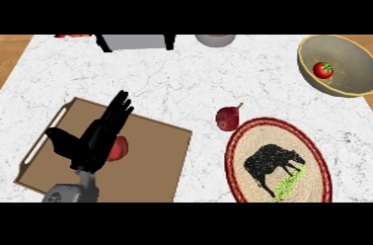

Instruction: Pick the tomato from the placemat and place it in the bowl

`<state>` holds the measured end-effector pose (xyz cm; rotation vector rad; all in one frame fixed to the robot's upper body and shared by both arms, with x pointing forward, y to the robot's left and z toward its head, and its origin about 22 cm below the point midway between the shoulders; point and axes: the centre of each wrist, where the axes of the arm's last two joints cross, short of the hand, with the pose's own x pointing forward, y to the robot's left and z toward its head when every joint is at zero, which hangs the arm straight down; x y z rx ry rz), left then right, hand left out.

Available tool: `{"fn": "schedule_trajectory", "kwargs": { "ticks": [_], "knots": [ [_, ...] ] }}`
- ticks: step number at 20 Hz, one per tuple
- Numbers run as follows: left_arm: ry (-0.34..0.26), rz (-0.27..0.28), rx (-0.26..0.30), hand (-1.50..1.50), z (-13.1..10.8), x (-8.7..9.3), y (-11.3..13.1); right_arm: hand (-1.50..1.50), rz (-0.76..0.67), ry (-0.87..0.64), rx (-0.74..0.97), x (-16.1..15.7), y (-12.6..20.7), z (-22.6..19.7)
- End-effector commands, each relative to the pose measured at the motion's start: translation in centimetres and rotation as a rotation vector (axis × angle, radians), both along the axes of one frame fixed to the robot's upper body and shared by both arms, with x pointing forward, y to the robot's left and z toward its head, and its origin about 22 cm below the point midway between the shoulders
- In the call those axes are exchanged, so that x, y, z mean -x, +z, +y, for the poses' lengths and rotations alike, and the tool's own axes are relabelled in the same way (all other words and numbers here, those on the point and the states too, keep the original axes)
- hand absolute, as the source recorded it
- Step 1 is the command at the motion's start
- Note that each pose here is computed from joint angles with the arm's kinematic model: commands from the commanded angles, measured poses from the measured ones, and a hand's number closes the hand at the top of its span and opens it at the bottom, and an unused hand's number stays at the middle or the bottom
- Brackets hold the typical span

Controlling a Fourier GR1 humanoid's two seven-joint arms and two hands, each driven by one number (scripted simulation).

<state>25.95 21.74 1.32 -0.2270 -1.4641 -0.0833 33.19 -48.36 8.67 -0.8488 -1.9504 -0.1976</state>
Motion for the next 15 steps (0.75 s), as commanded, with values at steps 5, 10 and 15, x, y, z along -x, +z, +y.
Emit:
{"fn": "schedule_trajectory", "kwargs": {
  "ticks": [5,10,15],
  "knots": [
    [0.071,0.011,-0.007,0.00,2.0,0.2,0.6,1.50,-0.013,0.094,0.030,8.6,-7.3,0.5],
    [0.092,0.010,-0.013,0.00,2.0,0.5,0.4,1.50,0.037,0.126,-0.012,16.2,-12.6,2.6],
    [0.069,0.016,0.000,0.00,2.0,1.3,-0.8,1.50,0.156,0.180,-0.019,27.4,-17.2,6.3]
  ]
}}
